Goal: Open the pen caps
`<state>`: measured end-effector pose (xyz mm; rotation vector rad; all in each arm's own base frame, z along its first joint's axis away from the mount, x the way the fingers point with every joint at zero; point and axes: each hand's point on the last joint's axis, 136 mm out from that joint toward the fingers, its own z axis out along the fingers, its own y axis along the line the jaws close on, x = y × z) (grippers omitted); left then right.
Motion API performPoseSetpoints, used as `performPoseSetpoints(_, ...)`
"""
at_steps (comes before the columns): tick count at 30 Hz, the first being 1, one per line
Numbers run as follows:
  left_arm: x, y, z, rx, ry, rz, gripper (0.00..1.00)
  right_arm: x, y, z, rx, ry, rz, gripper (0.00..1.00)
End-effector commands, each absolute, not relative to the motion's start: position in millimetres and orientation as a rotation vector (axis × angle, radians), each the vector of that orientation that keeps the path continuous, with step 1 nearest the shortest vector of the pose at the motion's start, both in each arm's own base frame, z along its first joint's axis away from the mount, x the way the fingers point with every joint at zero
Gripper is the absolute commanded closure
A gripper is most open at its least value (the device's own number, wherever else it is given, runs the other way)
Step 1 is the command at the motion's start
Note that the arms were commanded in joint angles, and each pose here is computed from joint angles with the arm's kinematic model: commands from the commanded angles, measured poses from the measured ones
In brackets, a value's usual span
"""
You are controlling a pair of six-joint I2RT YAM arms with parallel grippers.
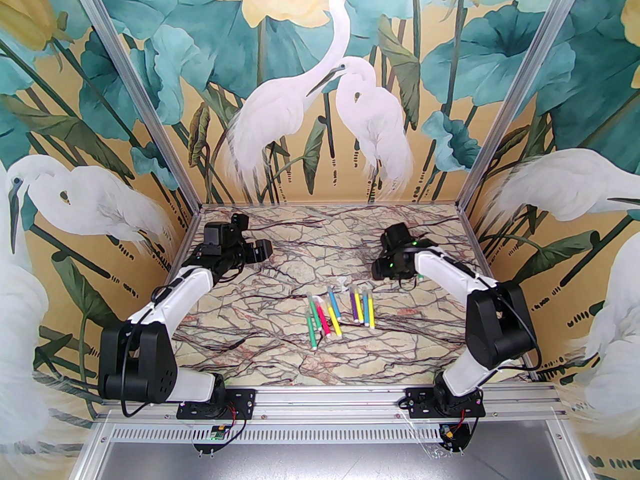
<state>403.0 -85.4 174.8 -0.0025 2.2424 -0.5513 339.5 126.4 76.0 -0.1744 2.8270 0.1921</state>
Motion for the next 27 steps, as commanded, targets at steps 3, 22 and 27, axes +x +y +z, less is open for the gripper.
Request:
performPoseSetpoints(3,402.1,-85.1,194.6,0.016,2.146,-0.556,0.18,301.9,138.7,70.8,-0.133,2.89,0.22,0.36)
performPoseSetpoints(22,396.0,-89.9,205.8,0.047,2.097,-0.586,0.17,265.2,160.0,34.1,-0.128,3.002,0.189,0.52)
performPoseSetpoints(27,394.5,-89.2,203.6,0.049,2.1,-0.579,0.17,263.3,160.8,25.2,-0.123,3.017,0.172,0.55)
